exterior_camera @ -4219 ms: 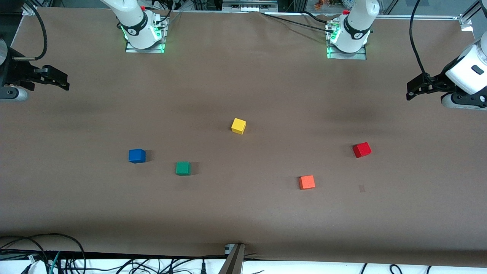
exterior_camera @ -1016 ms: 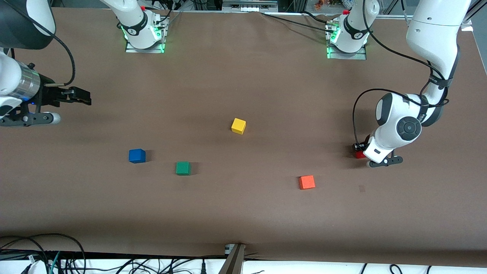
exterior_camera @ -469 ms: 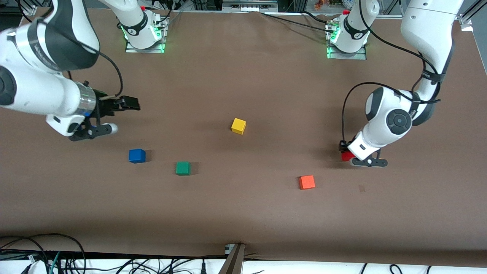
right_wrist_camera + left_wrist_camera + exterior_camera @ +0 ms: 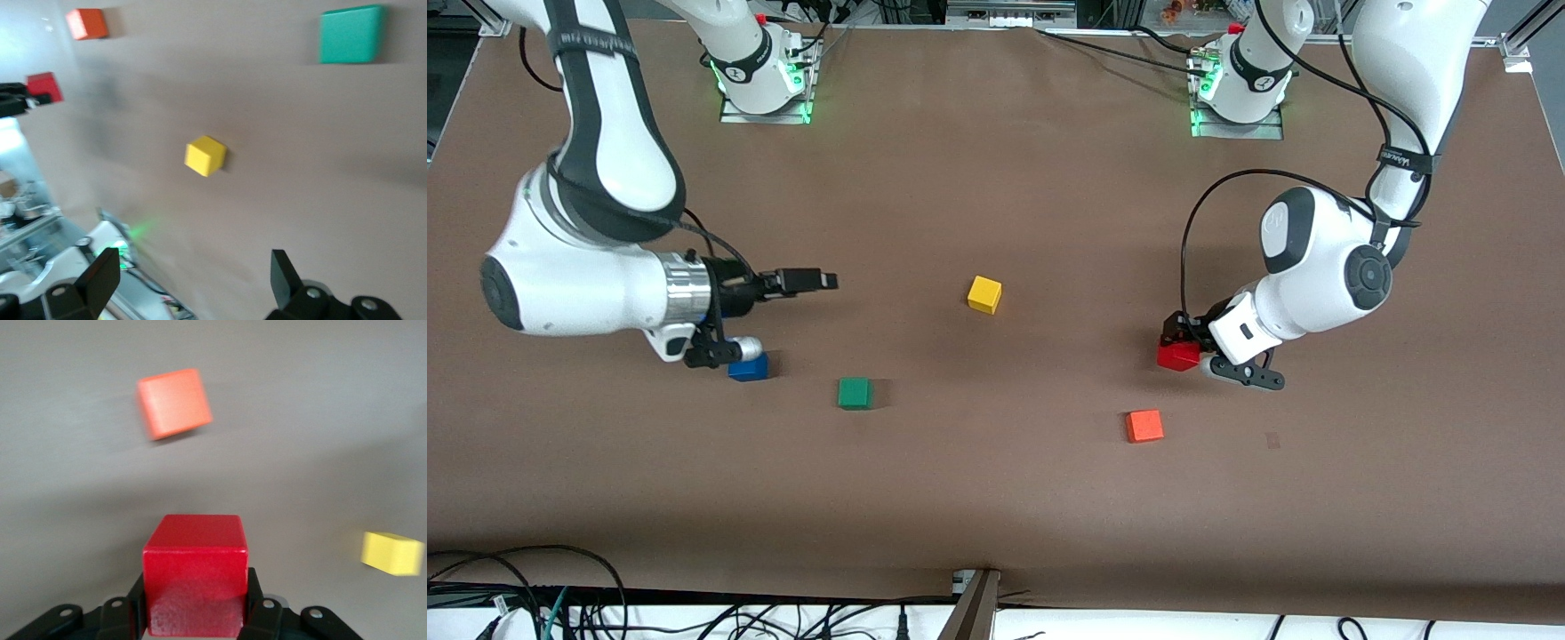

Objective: Pass red block to right arm, stack on blue
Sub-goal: 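Carry the red cube toward the right gripper with the left gripper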

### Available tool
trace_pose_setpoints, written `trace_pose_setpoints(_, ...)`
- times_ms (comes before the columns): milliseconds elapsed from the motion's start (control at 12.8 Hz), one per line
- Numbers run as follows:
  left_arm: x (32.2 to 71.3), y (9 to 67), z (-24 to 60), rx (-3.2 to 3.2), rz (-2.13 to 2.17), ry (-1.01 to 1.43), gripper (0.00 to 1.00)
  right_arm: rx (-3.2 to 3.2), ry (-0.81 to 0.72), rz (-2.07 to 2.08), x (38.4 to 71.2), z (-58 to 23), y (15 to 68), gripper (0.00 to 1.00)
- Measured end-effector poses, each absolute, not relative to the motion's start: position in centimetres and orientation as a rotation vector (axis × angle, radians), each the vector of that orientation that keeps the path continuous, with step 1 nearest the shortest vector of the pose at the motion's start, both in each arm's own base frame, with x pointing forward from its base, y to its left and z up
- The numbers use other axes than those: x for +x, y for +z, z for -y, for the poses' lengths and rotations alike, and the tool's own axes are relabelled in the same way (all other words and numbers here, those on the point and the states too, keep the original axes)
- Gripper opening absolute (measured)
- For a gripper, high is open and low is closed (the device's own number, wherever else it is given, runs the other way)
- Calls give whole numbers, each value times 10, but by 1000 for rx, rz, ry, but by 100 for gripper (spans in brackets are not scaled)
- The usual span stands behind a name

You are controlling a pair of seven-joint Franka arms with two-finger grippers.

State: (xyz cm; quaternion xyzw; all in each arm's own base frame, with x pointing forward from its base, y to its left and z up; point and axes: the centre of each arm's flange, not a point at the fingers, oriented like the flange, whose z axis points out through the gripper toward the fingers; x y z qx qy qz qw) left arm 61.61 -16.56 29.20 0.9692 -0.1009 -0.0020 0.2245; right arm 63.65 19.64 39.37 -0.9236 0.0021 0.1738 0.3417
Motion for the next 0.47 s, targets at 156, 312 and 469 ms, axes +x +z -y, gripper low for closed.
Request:
trace_pose_setpoints(156, 611, 296, 188, 2548, 392, 39, 56, -2234, 451, -94, 644, -221, 372, 100)
trace_pose_setpoints(312, 606, 309, 222, 2455, 524, 86, 56, -2086, 428, -190, 650, -252, 353, 100)
trace_pose_setpoints(469, 604, 328, 253, 2364, 675, 158, 56, -1970, 416, -267, 649, -287, 338, 100)
